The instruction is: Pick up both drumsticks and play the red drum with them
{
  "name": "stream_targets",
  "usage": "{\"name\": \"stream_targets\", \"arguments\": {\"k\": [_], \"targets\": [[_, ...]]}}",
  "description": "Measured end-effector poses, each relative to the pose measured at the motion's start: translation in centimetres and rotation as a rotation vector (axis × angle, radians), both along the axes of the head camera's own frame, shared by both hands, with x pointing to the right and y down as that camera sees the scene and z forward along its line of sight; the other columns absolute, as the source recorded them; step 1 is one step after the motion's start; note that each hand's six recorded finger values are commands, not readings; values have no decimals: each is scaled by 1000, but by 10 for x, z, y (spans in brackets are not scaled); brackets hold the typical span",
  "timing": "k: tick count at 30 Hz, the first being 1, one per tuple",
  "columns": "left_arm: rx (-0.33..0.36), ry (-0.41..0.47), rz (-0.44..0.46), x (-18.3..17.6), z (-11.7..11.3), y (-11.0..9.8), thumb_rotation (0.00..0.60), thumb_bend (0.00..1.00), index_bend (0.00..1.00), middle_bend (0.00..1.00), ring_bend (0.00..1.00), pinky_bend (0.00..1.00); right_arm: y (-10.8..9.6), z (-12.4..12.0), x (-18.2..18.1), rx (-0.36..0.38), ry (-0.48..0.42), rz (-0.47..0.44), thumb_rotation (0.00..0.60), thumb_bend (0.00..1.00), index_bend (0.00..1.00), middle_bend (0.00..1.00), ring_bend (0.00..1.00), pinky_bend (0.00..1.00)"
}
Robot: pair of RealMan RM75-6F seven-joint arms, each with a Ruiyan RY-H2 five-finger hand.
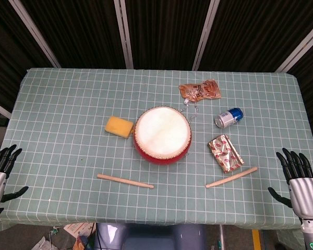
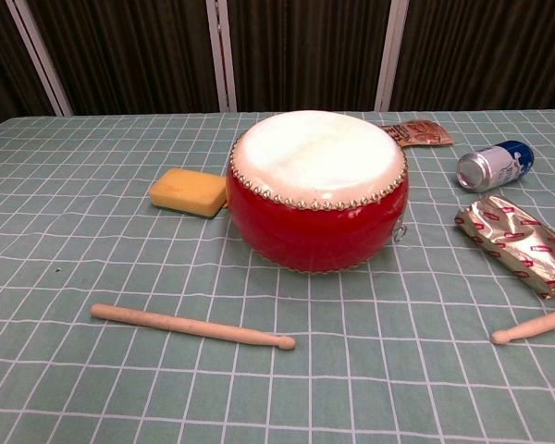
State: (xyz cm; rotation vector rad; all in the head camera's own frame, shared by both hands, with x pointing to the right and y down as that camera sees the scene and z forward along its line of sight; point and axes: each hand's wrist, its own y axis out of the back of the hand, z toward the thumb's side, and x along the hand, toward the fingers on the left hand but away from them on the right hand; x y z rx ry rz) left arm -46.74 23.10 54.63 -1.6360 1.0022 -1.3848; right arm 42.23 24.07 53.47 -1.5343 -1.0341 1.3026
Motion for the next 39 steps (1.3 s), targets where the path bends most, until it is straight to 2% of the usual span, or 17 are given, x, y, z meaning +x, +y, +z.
{"name": "stream_targets", "arguments": {"k": [21,23,24,25,26,27,28,31,34,39], "targets": [[-18,-1,-7,0,3,0,600,21,0,0,0,0,0,9,-1,-48,21,-4,600,202,0,0,0,28],[-20,-2,-8,0,4,0,600,21,0,0,0,0,-1,10,-3,-52,22,-11,600,202,0,23,53,102],[-21,-2,-8,0,4,0,600,21,0,0,0,0,-1,11,-3,-54,23,-15,600,202,0,110,162,224],[-22,-2,-8,1,4,0,600,21,0,0,0,0,-2,12,-4,-57,26,-20,600,202,0,256,328,393],[-22,-2,-8,1,4,0,600,21,0,0,0,0,-2,13,-5,-59,29,-25,600,201,1,374,447,505],[-22,-3,-7,1,4,0,600,21,0,0,0,0,-3,14,-6,-61,33,-29,600,201,17,542,614,648],[-23,-4,-7,1,4,0,600,21,0,0,0,0,-4,15,-8,-63,39,-37,600,201,45,673,744,749],[-27,-7,-11,1,5,1,600,21,0,0,0,0,-5,23,-13,-90,57,-57,600,201,141,883,941,890],[-27,-6,-13,2,5,1,600,22,0,0,0,0,-5,36,-21,-138,85,-85,600,202,220,991,1000,980],[-27,-6,-12,2,5,1,600,21,0,0,0,0,-5,56,-41,-186,145,-130,600,200,293,1000,1000,1000]]}}
